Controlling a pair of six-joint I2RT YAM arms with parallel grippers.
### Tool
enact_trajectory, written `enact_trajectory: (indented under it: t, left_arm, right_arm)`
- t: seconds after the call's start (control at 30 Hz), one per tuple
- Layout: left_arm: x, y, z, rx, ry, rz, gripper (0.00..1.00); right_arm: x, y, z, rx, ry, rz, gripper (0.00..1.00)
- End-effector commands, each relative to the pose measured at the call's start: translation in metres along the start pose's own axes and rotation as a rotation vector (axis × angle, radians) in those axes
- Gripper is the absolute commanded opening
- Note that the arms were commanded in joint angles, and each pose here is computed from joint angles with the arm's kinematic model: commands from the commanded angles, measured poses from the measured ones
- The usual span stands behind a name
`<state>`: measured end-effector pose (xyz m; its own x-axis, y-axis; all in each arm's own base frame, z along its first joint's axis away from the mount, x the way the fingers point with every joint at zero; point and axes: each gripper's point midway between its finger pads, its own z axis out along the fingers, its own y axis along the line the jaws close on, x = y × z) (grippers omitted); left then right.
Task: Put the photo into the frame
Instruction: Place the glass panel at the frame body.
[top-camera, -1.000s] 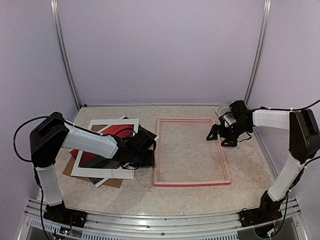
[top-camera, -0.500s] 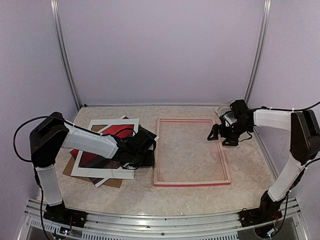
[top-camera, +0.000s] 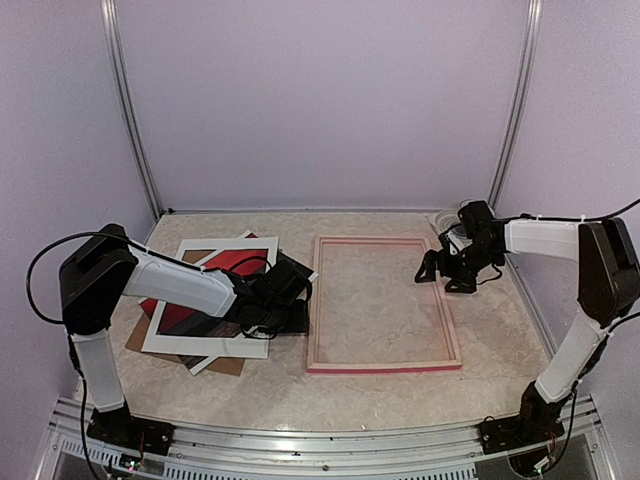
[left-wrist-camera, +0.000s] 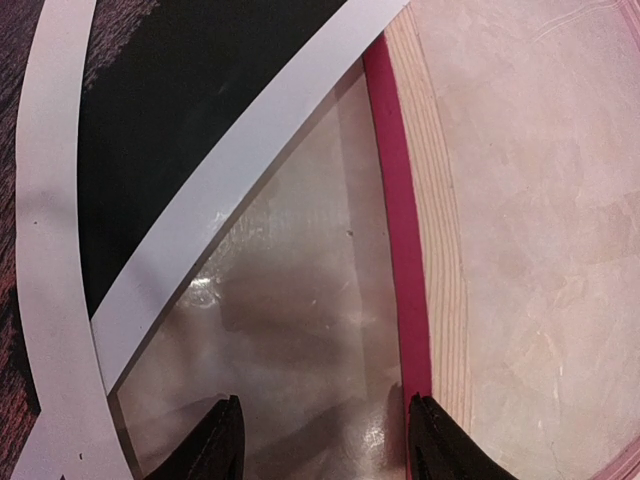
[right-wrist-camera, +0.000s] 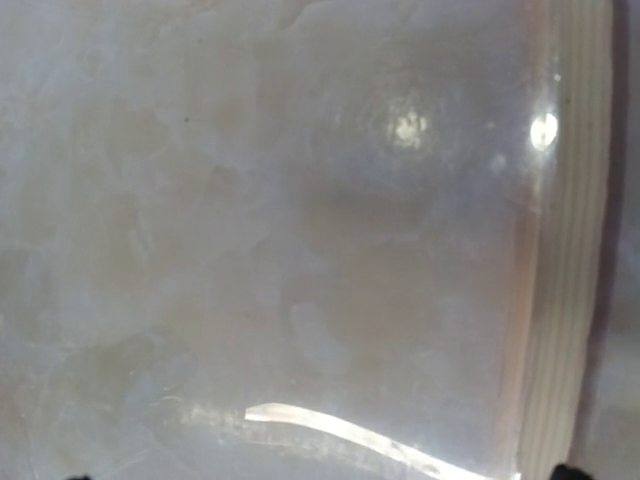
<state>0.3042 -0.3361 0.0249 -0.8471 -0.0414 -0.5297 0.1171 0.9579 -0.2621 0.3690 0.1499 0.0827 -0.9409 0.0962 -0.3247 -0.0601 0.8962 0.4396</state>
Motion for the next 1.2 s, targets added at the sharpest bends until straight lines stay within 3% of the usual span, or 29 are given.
enact_trajectory:
  t: [0.0,0.83,1.17]
  left_arm:
    - [0.001,-0.005,-0.005,0.024,0.011,-0.006,0.56]
    - [0.004,-0.005,-0.003,0.030,0.017,-0.004,0.56]
    - [0.003,-0.006,-0.004,0.032,0.013,-0.004,0.56]
  right_arm:
    - [-0.006,0.008,0.008,0.002,-0.006,-0.019,0.99]
    - [0.010,0.016,0.037,-0.004,0.060,-0.042,0.99]
    - [-0.001,0.024,0.023,0.010,0.024,-0.065,0.99]
